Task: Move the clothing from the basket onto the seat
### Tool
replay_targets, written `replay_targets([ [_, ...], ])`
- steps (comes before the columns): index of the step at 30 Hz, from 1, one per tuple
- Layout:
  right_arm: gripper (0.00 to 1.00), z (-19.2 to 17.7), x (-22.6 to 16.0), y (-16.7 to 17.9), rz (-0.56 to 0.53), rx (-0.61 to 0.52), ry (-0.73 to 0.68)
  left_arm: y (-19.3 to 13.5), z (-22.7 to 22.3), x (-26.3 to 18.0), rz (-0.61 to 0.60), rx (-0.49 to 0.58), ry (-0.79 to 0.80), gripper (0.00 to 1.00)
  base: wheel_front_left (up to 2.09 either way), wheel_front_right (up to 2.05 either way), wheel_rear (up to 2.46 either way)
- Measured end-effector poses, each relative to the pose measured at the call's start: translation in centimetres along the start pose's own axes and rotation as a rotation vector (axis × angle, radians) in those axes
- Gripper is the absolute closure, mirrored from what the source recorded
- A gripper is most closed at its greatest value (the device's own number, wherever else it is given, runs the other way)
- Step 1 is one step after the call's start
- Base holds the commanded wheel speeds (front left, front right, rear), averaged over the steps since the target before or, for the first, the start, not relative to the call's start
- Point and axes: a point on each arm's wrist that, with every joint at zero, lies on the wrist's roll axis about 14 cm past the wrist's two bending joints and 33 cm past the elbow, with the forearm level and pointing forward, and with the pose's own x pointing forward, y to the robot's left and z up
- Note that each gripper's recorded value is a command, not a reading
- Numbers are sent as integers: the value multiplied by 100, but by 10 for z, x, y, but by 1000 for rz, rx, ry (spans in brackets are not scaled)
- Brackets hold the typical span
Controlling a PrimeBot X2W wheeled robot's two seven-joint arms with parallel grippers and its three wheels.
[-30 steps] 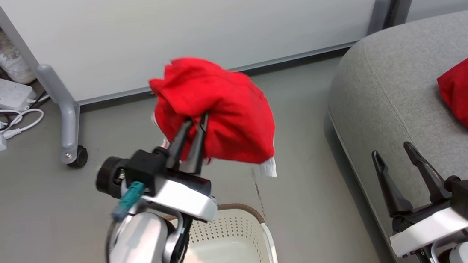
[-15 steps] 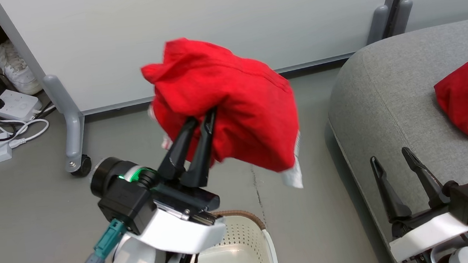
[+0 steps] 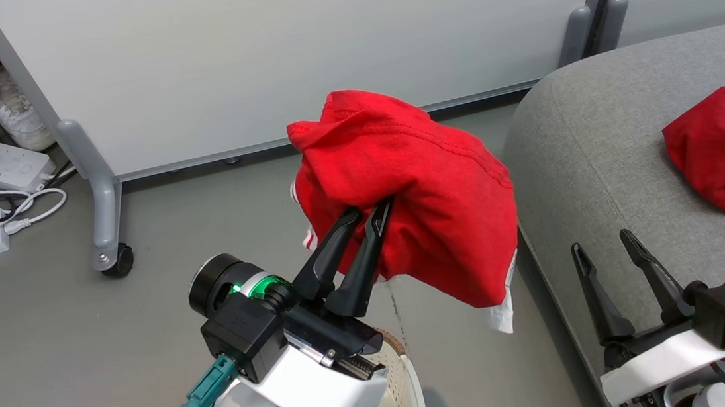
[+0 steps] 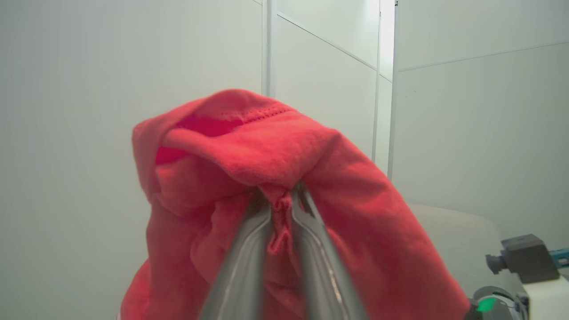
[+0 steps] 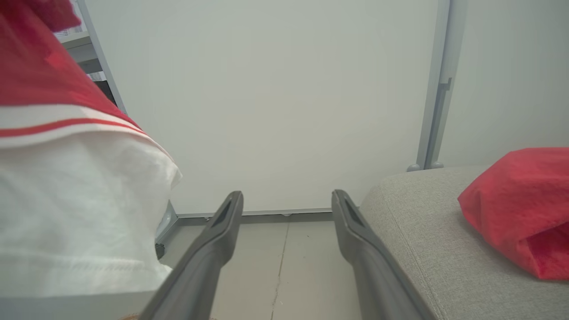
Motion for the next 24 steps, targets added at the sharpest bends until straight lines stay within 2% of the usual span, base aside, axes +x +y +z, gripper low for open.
replay_targets([
  [11,0,2,-1,-3,-13,25,-9,2,5,1,5,5,-14,100,0,0,0],
  [16,0,10,-6,7,48,35,-24,6,-1,0,15,10,2,100,0,0,0],
  [18,0,17,-7,24,113,67,-39,8,-3,0,20,11,8,100,0,0,0],
  [19,0,22,-11,43,209,39,-43,11,-5,0,26,16,12,100,0,0,0],
  [20,0,26,-13,52,249,39,-49,12,-6,0,27,16,14,100,0,0,0],
  [24,0,46,-17,76,343,56,-101,13,-12,0,25,17,29,100,0,0,0],
])
